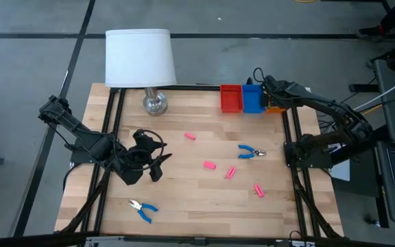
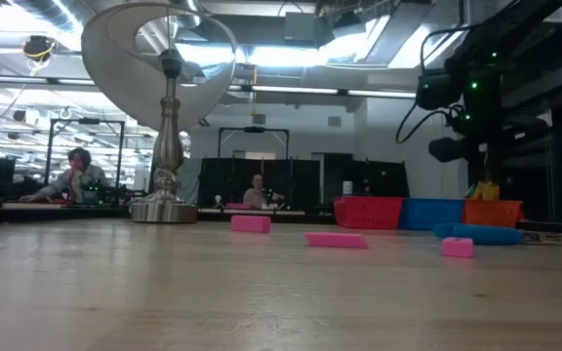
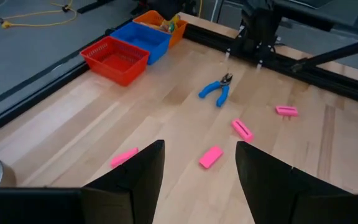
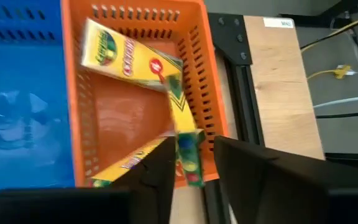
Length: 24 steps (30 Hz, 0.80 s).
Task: Pick & Place School Supplies
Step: Put the pink eraser into the red bin
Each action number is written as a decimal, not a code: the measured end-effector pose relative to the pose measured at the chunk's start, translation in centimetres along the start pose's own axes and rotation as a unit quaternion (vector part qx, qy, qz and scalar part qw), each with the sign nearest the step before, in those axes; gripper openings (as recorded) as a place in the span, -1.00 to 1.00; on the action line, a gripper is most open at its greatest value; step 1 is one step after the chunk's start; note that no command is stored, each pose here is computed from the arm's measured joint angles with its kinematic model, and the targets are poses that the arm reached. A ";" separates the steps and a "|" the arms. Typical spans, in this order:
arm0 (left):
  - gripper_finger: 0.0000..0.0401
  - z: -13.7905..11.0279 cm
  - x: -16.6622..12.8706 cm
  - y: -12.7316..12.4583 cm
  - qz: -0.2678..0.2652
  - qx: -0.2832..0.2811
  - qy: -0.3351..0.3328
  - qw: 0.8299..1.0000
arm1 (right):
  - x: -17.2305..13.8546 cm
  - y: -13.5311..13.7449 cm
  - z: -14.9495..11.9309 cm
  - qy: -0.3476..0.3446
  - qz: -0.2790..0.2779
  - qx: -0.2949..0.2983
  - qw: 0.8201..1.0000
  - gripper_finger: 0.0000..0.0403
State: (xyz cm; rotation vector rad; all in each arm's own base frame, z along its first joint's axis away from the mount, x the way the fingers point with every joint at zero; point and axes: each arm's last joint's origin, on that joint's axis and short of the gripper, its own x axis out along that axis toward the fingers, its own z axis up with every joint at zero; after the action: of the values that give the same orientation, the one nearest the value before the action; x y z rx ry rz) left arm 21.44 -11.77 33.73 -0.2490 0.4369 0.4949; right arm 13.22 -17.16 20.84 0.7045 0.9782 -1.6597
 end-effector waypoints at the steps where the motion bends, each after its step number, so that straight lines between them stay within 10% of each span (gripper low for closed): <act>1: -0.03 0.0 0.0 0.0 0.000 0.000 -0.001 1.000 | -0.1 0.0 0.0 -0.002 0.005 0.004 1.000 -0.34; 11: -0.03 0.0 0.0 0.1 0.017 0.015 -0.015 1.000 | -4.3 -0.1 -0.4 -0.034 0.187 -0.008 0.982 -0.01; 17: -0.03 -0.6 0.7 1.0 0.030 0.058 0.046 0.997 | -9.7 0.8 -3.6 0.020 0.429 -0.078 0.900 -0.02; 24: -0.03 -1.1 3.3 1.3 0.037 0.184 0.114 0.975 | -13.5 1.6 -10.3 0.110 0.481 -0.209 0.844 -0.12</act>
State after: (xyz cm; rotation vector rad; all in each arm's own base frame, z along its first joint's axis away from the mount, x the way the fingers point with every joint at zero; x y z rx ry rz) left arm 23.00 -9.69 31.11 0.0709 0.7544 0.4500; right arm 18.46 -1.94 26.49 0.8876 0.8729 -0.4670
